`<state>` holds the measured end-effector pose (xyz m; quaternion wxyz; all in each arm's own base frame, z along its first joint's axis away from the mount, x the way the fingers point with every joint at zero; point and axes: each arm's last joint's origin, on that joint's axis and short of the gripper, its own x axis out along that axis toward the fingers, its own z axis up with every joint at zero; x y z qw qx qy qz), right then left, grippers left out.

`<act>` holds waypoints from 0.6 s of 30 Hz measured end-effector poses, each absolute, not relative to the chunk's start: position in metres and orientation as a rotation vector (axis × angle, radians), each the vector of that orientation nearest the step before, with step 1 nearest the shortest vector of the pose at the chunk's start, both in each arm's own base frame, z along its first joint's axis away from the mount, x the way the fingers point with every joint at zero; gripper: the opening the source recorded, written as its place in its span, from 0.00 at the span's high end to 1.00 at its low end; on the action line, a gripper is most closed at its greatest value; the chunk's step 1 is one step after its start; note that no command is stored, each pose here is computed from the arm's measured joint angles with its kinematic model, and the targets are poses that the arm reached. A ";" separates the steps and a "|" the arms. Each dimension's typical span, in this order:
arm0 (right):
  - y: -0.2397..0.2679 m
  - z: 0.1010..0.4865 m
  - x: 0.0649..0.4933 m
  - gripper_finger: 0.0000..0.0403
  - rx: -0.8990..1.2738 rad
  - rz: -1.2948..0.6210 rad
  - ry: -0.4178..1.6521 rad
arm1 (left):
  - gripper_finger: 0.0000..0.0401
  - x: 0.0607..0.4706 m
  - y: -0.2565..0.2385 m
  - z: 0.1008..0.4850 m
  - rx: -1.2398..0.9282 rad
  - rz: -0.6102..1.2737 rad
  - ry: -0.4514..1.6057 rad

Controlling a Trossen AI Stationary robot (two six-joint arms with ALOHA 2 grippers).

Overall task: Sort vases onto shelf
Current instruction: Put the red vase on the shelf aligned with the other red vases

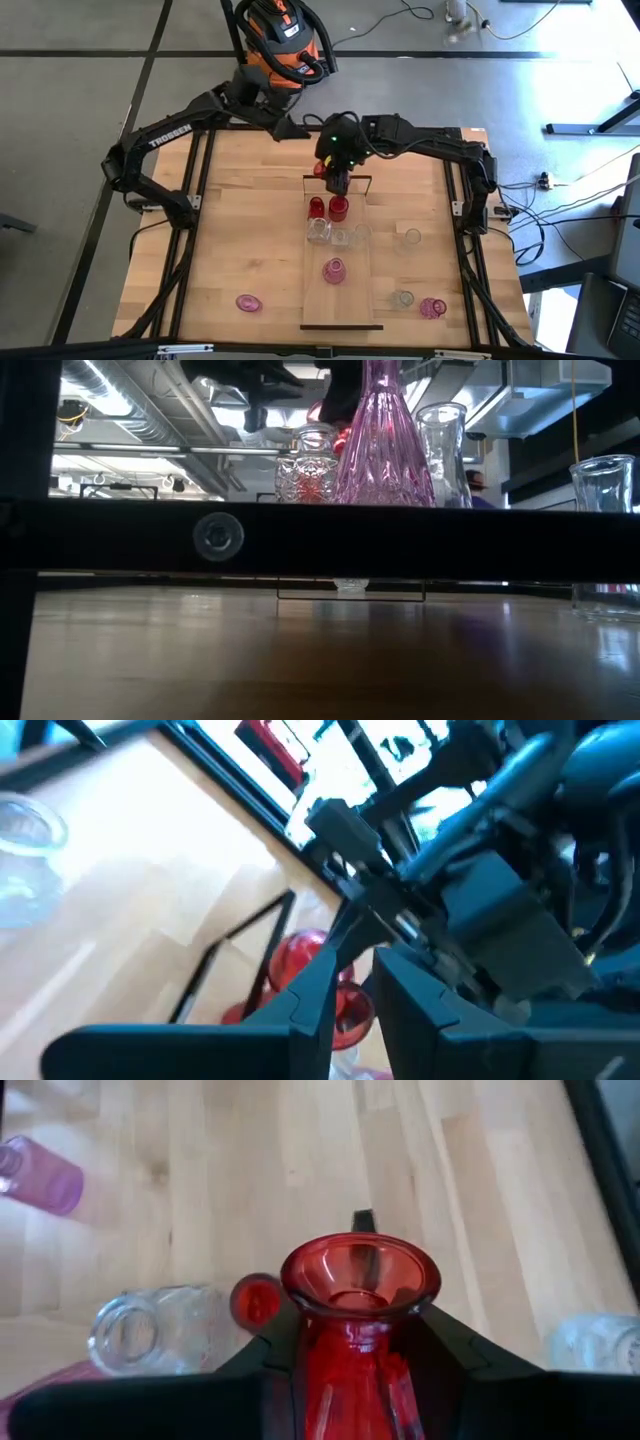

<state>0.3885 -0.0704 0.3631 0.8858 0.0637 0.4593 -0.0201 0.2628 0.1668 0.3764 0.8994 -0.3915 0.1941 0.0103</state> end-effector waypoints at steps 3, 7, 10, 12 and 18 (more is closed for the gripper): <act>-0.071 0.363 0.389 0.75 0.130 -0.046 0.938 | 0.83 0.251 0.171 0.388 -0.784 0.045 0.340; -0.072 0.365 0.392 0.79 0.147 -0.048 0.900 | 0.84 0.238 0.176 0.396 -0.764 0.096 0.294; -0.072 0.368 0.393 0.79 0.155 -0.052 0.871 | 0.84 0.235 0.179 0.397 -0.762 0.123 0.288; -0.072 0.373 0.391 0.79 0.159 -0.056 0.845 | 0.84 0.232 0.181 0.397 -0.763 0.132 0.282; -0.080 0.403 0.373 0.80 0.149 -0.091 0.718 | 0.84 0.230 0.184 0.397 -0.750 0.146 0.280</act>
